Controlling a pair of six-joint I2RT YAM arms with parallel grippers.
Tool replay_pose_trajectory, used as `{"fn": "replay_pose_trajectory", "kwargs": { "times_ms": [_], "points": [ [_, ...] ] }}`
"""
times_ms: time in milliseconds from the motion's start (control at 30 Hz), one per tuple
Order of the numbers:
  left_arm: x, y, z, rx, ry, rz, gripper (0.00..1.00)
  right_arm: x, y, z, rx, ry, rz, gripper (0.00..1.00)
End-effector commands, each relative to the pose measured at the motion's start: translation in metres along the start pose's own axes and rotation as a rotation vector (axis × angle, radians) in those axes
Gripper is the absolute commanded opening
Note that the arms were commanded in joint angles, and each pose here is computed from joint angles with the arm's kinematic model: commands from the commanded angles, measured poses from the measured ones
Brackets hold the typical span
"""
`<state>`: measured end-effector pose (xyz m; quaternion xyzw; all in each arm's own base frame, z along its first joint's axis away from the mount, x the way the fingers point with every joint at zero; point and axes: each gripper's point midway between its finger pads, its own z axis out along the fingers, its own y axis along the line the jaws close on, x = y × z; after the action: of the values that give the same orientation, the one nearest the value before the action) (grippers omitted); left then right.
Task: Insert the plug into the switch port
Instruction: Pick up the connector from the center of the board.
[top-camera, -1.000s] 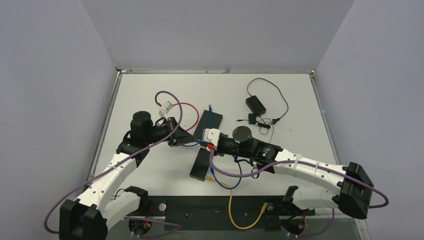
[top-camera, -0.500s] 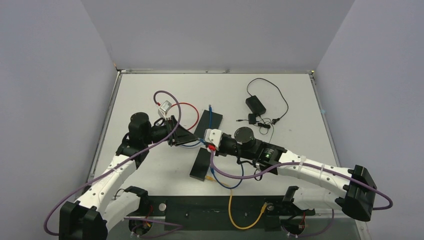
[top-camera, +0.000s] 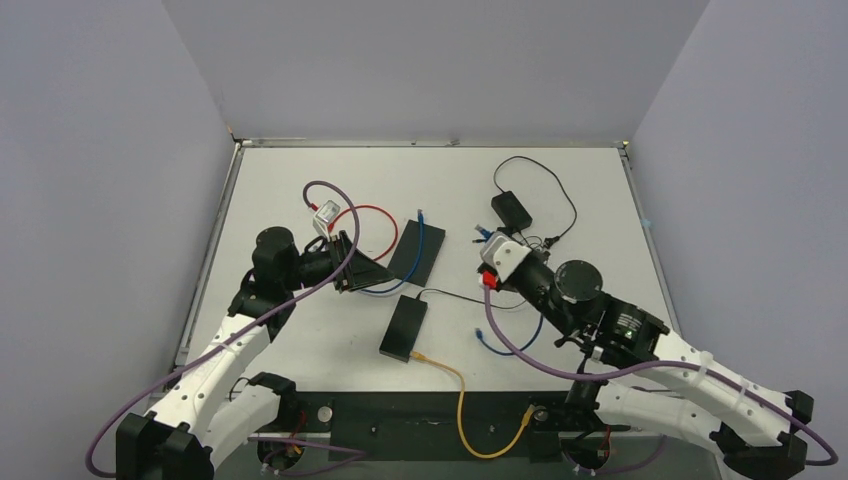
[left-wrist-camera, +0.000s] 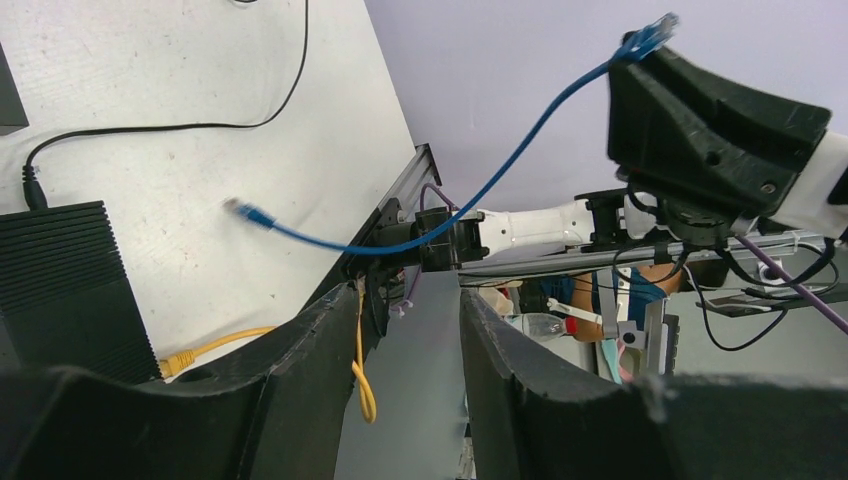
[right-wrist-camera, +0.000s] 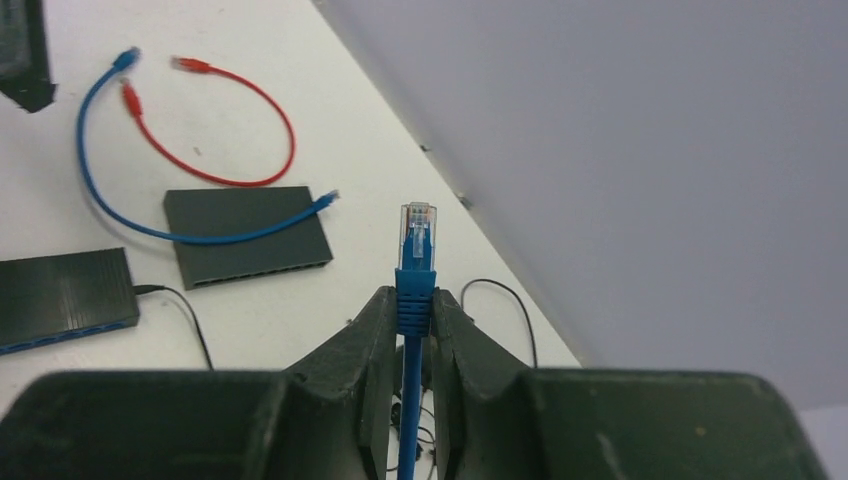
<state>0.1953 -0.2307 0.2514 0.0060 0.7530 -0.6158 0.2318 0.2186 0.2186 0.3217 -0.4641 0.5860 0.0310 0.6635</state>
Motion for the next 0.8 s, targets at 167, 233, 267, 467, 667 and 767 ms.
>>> {"fn": "replay_pose_trajectory", "kwargs": {
  "times_ms": [167,233,267,467,667,767],
  "points": [
    [-0.011,-0.007,0.002,0.021,-0.034,0.083,0.4,0.053,0.001,-0.049,-0.066,0.312,-0.041,0.0],
    [-0.011,-0.002,0.003,0.007,-0.036,0.08,0.4,0.069,0.026,-0.045,-0.15,0.359,-0.019,0.0],
    [-0.011,0.002,0.004,-0.006,-0.035,0.072,0.4,0.078,0.041,-0.044,-0.199,0.377,-0.005,0.0],
    [-0.014,0.04,0.007,-0.146,-0.067,0.041,0.4,0.111,0.105,-0.026,-0.377,0.43,0.055,0.0],
    [-0.012,0.075,0.002,-0.288,-0.099,0.014,0.4,0.12,0.158,-0.003,-0.524,0.407,0.139,0.0],
    [-0.009,0.093,0.0,-0.341,-0.112,-0.004,0.4,0.124,0.177,0.007,-0.567,0.406,0.18,0.0]
  ]
}}
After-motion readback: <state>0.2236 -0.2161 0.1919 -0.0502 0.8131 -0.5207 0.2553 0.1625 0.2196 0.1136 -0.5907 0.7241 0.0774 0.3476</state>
